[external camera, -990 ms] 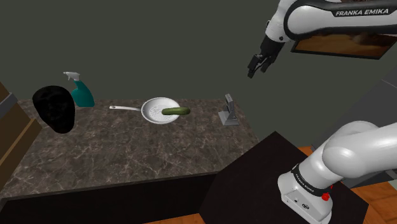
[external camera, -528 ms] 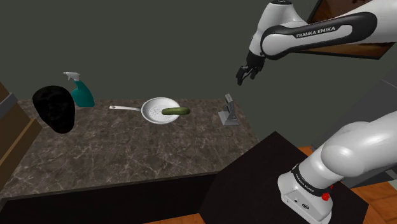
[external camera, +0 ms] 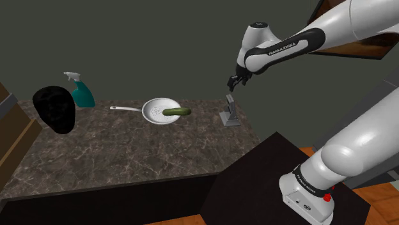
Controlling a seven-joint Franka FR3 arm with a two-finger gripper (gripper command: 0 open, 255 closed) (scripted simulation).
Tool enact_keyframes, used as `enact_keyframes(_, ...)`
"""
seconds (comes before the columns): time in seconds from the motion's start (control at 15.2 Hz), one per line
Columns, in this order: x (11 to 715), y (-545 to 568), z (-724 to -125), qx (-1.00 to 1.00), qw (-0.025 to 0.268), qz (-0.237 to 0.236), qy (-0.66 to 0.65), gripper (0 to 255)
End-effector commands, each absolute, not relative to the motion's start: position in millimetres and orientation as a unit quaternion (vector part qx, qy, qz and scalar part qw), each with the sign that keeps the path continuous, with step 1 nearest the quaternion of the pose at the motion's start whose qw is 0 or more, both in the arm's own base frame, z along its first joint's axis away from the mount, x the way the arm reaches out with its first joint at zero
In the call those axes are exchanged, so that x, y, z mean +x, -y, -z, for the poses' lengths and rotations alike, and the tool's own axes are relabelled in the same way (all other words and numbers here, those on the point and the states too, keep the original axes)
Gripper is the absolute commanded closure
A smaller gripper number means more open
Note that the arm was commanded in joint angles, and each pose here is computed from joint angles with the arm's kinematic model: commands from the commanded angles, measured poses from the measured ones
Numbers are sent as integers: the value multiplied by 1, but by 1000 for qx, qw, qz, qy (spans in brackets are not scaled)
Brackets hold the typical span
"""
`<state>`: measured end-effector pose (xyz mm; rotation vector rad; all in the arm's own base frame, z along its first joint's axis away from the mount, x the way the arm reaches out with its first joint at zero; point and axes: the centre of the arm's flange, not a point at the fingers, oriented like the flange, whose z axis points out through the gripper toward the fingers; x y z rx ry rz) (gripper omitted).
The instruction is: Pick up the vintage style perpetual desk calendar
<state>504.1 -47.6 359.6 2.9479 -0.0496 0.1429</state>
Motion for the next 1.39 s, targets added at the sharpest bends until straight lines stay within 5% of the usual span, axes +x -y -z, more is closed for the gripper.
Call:
enact_keyframes(0.0, 519, 55, -339, 993, 103, -48, 19, 0)
enact_keyframes(0.46, 570, 82, -268, 990, 132, -44, 28, 0)
enact_keyframes(1.12, 572, 84, -224, 990, 133, -44, 29, 0)
enact_keyframes(1.19, 572, 84, -224, 990, 133, -44, 29, 255)
enact_keyframes(1.32, 572, 84, -224, 990, 133, -44, 29, 255)
